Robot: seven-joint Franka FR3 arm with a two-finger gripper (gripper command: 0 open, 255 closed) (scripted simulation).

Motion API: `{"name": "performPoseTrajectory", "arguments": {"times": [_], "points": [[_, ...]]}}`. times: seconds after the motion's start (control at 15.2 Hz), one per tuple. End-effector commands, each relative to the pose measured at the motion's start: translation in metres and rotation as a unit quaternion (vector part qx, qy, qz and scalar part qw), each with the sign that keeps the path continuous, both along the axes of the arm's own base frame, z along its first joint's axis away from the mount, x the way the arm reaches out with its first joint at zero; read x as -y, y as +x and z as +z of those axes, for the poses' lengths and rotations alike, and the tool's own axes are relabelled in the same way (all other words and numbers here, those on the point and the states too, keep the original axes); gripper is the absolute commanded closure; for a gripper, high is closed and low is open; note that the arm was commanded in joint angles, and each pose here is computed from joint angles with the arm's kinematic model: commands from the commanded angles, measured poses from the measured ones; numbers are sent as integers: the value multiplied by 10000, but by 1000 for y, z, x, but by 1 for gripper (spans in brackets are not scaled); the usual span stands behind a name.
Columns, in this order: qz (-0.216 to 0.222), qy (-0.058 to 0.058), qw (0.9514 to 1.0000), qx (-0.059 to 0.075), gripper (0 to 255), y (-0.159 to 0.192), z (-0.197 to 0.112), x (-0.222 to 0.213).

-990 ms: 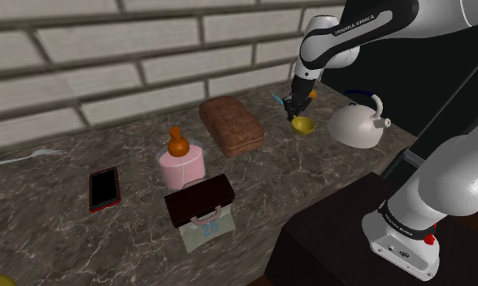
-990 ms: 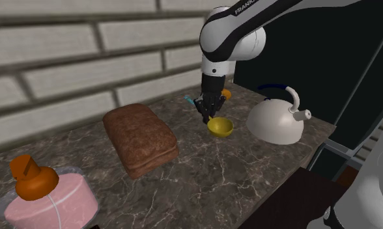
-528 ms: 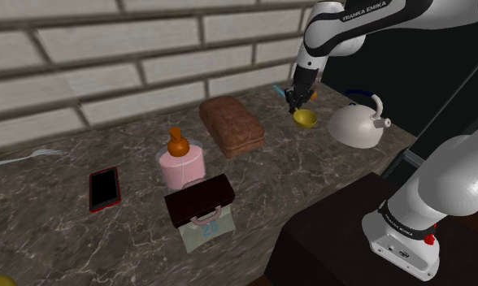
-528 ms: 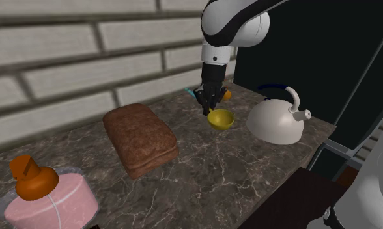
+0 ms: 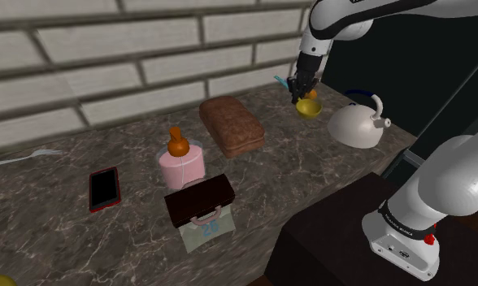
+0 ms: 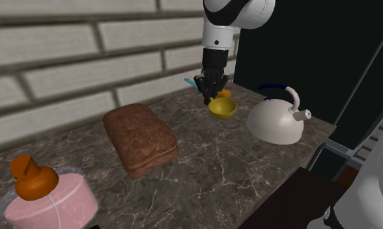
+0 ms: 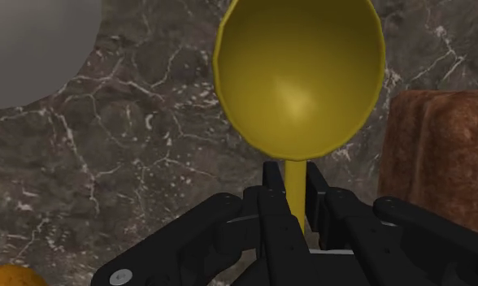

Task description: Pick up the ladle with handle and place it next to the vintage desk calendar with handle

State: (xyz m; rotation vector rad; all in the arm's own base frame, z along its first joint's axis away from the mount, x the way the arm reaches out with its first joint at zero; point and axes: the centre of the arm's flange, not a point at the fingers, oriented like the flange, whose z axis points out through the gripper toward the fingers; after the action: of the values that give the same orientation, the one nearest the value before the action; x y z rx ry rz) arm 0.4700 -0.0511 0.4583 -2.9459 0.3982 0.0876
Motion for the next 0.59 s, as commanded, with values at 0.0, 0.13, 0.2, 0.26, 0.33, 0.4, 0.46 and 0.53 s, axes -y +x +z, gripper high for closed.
{"name": "performPoseTrajectory", "arguments": {"times": [0.0, 0.13, 0.2, 0.26, 0.33, 0.4, 0.46, 0.53], "points": [[0, 0, 10000, -3, 255, -1, 11, -1], [0, 0, 10000, -3, 255, -1, 21, -1], [0, 0, 10000, -3, 255, -1, 27, -1], [0, 0, 10000, -3, 255, -1, 32, -1], [0, 0, 10000, -3, 255, -1, 37, -1], [0, 0, 10000, -3, 255, -1, 42, -1], [0, 0, 10000, -3, 255, -1, 48, -1], [0, 0, 10000, -3, 255, -1, 53, -1]]}}
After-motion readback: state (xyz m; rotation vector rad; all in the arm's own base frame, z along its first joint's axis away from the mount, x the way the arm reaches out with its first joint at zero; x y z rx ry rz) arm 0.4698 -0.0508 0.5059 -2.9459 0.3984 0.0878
